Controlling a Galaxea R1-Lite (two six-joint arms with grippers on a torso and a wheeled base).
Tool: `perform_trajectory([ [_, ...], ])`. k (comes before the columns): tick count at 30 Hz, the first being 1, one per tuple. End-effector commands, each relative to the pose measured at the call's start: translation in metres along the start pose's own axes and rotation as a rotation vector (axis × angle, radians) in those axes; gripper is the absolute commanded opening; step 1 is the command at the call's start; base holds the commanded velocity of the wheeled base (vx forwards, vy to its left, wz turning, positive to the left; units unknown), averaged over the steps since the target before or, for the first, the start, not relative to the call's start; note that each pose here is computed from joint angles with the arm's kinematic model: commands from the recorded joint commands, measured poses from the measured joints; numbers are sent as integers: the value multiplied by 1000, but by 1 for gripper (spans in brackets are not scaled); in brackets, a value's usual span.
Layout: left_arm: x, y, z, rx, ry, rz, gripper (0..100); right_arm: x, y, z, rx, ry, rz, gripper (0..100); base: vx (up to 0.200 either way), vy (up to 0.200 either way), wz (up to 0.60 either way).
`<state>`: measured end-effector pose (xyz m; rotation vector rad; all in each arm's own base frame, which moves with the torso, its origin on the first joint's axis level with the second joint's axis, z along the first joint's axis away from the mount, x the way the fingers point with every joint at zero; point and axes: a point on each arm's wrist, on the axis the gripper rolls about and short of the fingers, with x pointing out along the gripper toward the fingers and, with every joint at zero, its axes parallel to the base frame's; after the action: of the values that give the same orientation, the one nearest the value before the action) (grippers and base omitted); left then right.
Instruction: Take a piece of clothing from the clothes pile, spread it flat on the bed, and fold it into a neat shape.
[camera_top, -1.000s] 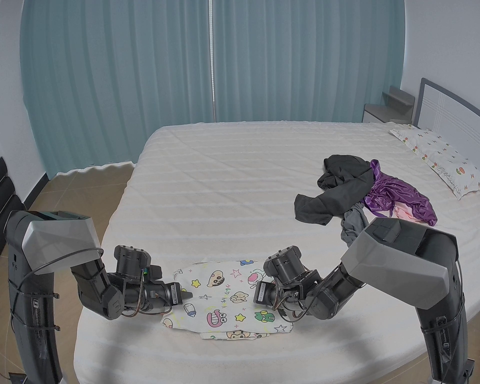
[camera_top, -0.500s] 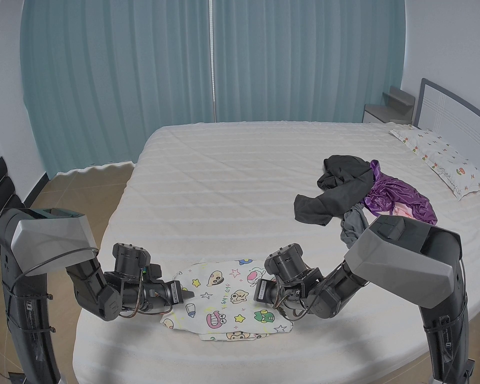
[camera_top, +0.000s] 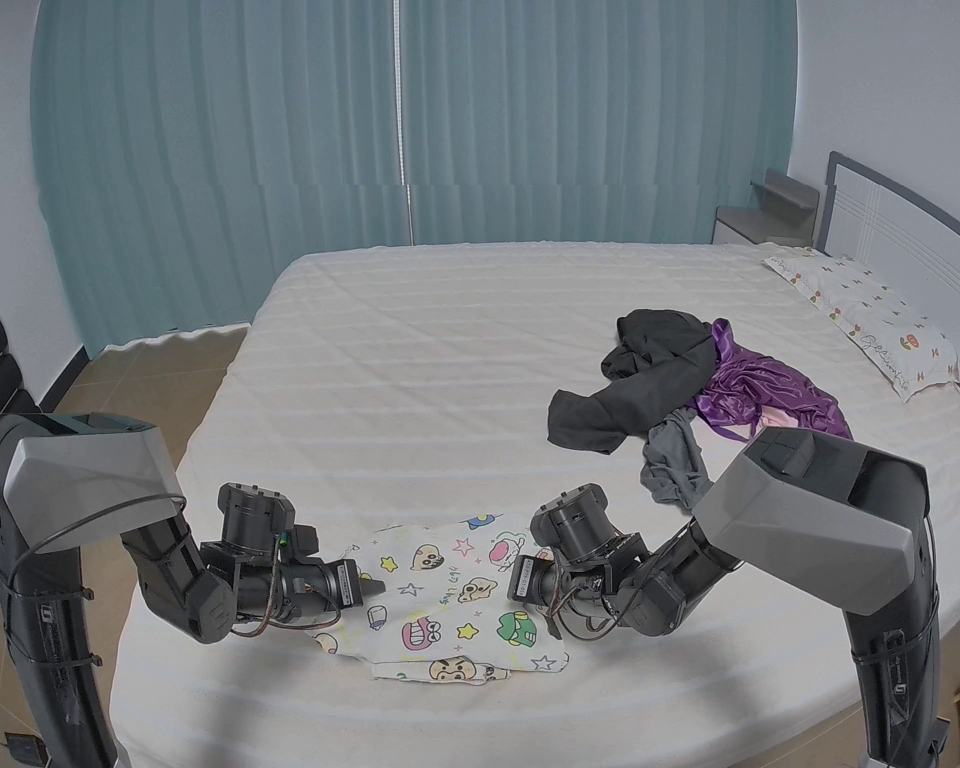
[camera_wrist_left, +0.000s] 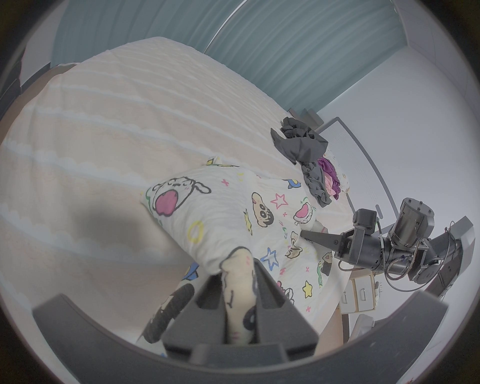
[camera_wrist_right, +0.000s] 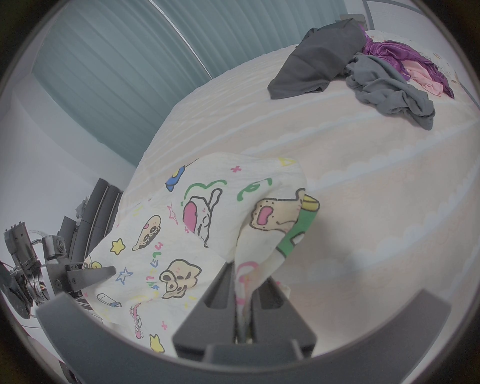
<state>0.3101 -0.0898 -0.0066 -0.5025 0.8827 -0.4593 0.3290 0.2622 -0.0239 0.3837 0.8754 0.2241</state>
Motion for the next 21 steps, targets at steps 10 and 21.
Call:
perform_trajectory([
  [10, -11, -3, 0, -1, -9, 1, 0, -6, 5, 4, 17, -22, 17, 0, 0, -200, 0],
  [21, -14, 3, -1, -14, -10, 16, 0, -4, 5, 3, 14, -23, 17, 0, 0, -200, 0],
])
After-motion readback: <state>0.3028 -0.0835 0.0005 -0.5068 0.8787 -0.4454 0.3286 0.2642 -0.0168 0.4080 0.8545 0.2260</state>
